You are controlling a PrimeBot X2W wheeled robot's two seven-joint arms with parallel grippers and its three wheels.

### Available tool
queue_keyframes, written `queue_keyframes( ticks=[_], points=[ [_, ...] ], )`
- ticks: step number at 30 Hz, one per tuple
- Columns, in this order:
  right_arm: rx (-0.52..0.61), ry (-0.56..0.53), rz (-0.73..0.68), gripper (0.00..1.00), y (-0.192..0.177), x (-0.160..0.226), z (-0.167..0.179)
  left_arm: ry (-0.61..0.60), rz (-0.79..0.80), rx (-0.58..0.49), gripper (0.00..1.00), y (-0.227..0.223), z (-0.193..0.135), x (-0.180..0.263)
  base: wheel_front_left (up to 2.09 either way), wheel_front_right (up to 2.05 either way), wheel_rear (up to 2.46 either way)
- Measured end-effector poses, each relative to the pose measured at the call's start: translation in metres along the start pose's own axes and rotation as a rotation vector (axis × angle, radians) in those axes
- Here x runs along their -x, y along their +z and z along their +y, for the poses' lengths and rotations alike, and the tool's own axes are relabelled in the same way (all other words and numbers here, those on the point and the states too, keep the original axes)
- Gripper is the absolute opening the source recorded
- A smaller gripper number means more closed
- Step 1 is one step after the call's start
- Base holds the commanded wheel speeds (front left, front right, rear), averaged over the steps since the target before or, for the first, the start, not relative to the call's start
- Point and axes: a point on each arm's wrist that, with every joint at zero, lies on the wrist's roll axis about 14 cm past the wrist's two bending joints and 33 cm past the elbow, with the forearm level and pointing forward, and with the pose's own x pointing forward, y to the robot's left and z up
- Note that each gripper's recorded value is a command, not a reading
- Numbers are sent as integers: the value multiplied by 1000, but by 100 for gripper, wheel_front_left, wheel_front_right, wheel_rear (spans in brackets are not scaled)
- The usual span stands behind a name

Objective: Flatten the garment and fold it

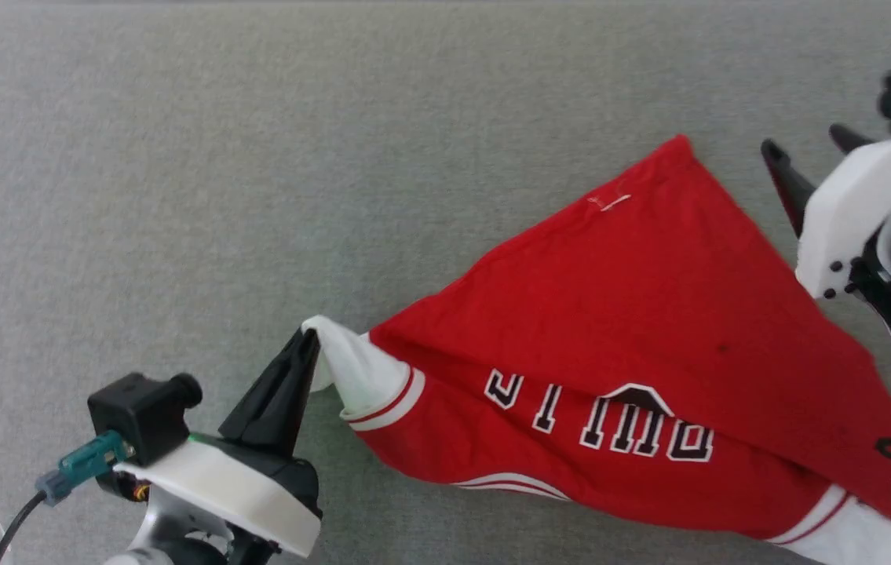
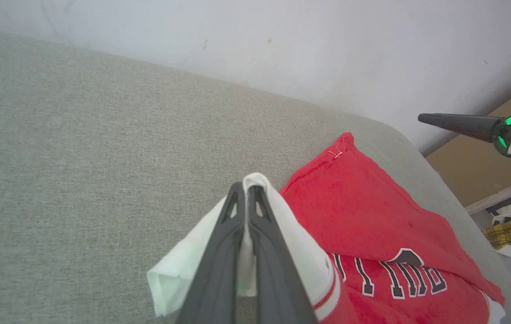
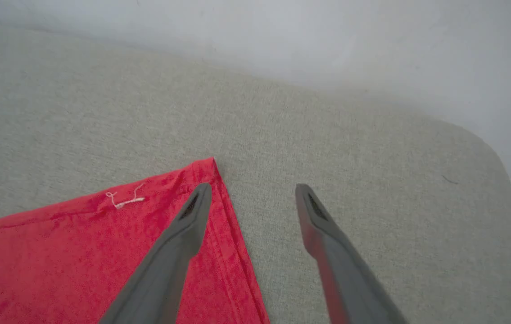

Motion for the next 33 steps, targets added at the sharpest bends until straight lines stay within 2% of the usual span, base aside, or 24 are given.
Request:
queue_keyframes(
  ticks=[4, 12, 13, 14, 15, 16, 21, 26, 33],
  points=[
    [51, 42, 175, 100, -34, -36, 14, 21, 11, 6, 0, -5, 8, -5, 0, 0, 0],
    [110, 117, 319, 100, -76, -83, 38, 81, 40, 19, 0, -19, 29, -8, 0, 0, 0],
    [114, 126, 325, 90, -78, -88, 41, 88, 40, 19, 1, -20, 31, -8, 0, 0, 0],
    [120, 136, 329, 19, -78, -92, 44, 96, 41, 19, 0, -21, 34, -8, 0, 0, 0],
    [122, 145, 329, 19, -77, -95, 46, 105, 46, 19, 0, -22, 37, -8, 0, 0, 0],
    [127, 154, 334, 0, -78, -98, 49, 113, 52, 20, 1, -24, 39, -7, 0, 0, 0],
    [138, 173, 323, 0, -75, -102, 55, 130, 49, 18, 0, -25, 45, -7, 0, 0, 0],
    [88, 166, 230, 0, -58, -95, 51, 118, 14, 8, 0, -16, 43, -9, 0, 0, 0],
    [-28, 96, -101, 0, 23, -60, 26, 72, -138, -140, 0, 37, 31, -22, 0, 0, 0]
  ],
)
